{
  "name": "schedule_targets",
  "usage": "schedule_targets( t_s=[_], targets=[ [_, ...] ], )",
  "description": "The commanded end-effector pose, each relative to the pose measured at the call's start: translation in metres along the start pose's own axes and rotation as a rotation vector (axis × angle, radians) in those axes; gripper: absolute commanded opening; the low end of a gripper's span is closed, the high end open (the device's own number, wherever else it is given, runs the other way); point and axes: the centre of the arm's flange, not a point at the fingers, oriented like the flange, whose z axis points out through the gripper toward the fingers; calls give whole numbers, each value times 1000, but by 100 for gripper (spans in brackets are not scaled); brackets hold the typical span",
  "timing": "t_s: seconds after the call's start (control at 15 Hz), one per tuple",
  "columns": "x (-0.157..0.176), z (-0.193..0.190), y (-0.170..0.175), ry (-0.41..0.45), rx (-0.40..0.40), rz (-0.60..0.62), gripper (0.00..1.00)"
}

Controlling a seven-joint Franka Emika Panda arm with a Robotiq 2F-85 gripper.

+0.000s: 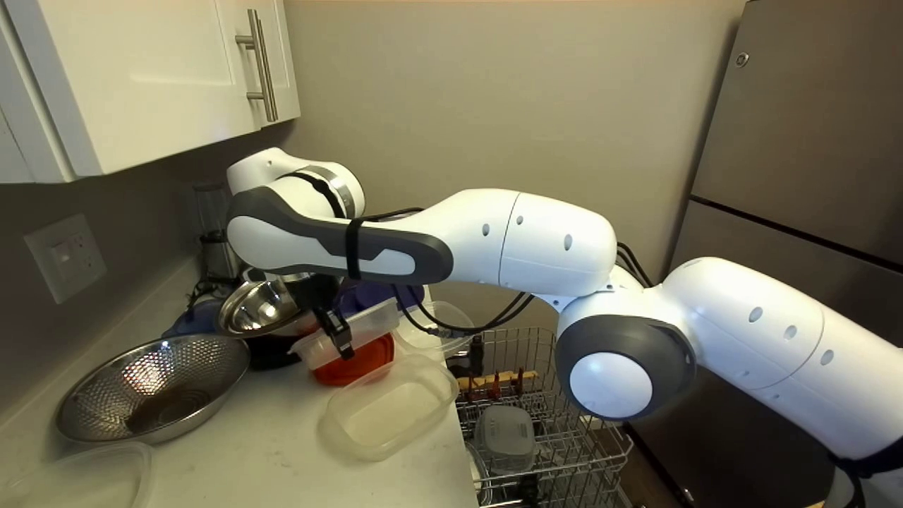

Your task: Take the plastic bowl out of the dish washing rack

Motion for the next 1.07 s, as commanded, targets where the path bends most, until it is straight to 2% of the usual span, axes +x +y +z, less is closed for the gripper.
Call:
schedule_targets(
  t_s=[0.0,0.27,0.67,0.8,1.0],
  targets=[
    [13,16,3,73,9,-128,1],
    [18,28,5,124,-14,-260,1],
    [10,26,7,135,-38,-346,1],
    [8,25,7,145,-28,-356,30],
    [6,22,6,167,-22,-392,47]
  ],
)
